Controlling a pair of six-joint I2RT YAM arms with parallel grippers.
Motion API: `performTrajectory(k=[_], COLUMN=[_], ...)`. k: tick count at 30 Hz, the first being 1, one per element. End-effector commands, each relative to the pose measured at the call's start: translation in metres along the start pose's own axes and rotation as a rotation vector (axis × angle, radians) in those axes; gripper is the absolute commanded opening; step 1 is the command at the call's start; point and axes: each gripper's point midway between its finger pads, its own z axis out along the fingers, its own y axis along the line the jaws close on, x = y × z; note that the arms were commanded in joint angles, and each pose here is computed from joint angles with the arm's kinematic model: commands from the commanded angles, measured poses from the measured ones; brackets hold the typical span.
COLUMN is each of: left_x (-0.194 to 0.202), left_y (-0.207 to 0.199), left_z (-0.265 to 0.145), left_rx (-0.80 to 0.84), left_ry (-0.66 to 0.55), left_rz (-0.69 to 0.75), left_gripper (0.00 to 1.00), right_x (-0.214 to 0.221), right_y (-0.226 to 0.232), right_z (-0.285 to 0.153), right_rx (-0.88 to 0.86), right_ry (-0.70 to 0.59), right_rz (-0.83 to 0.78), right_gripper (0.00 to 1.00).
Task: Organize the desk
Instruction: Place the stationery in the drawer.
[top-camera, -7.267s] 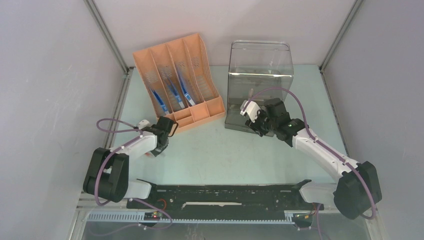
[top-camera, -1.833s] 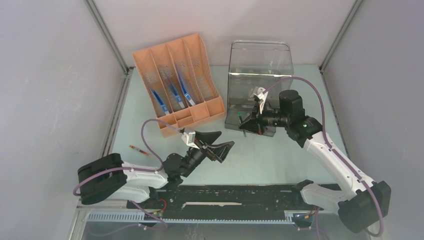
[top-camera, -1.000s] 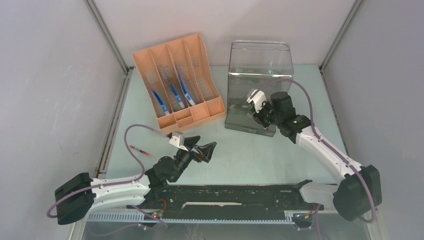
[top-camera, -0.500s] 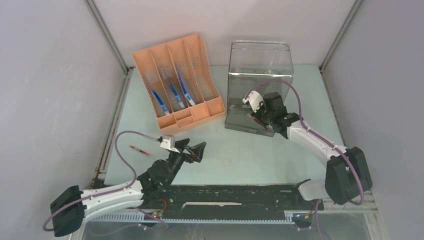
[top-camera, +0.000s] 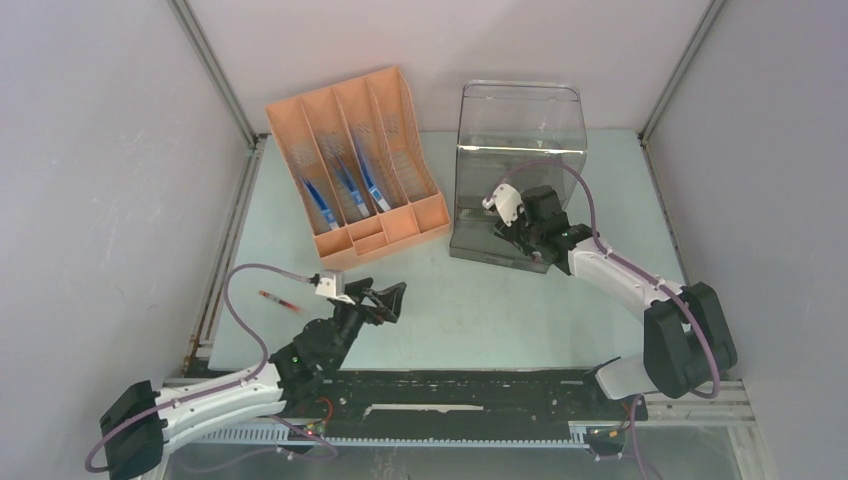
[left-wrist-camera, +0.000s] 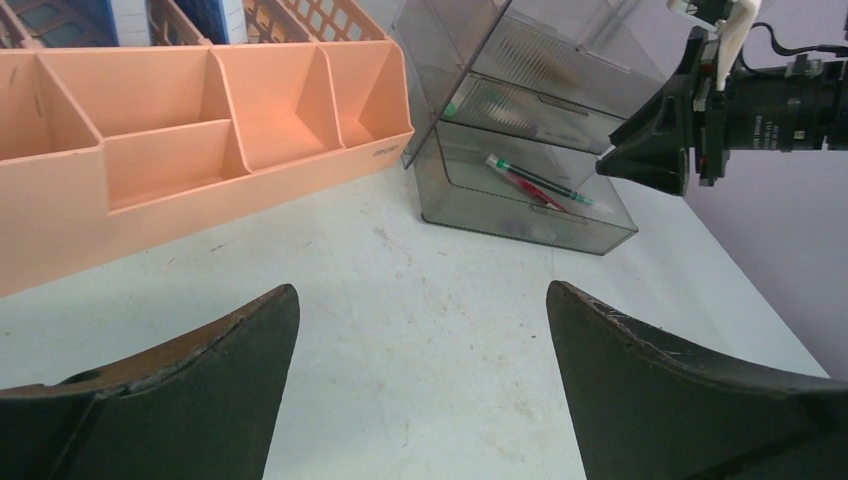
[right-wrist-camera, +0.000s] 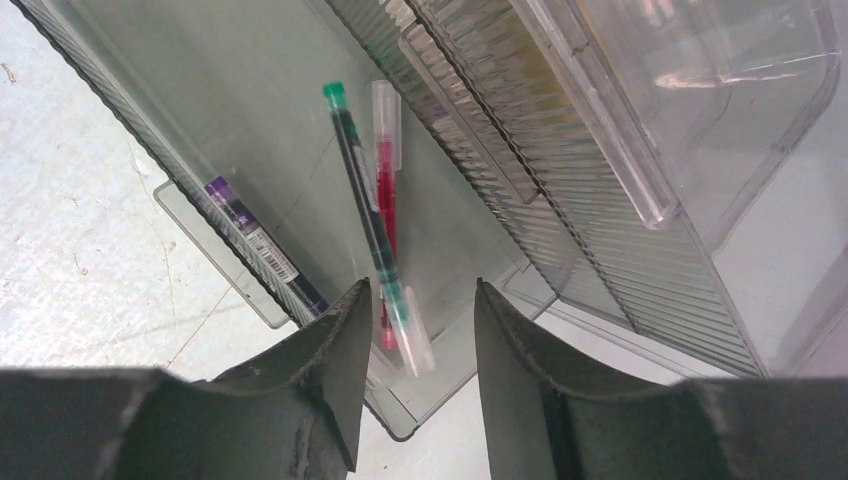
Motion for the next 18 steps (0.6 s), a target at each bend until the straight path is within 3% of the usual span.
performTrajectory(k=[1,18], left_x=[0.008,-0.007], left_y=[0.021,0.063], left_z=[-0.003,-0.014], left_rx=[-0.079,-0.32], left_ry=[0.015,0.038], left_rz=[0.006,0.008], left_gripper=[1.0,1.0], right_x=[-0.009,-0.035], right_y=[-0.002,0.037], right_z=[-0.001,-0.043], right_rx=[0.0,-0.215], right_ry=[-0.032,-0.156], right_rz=[-0.003,-0.077], right_gripper=[0.5,0.53])
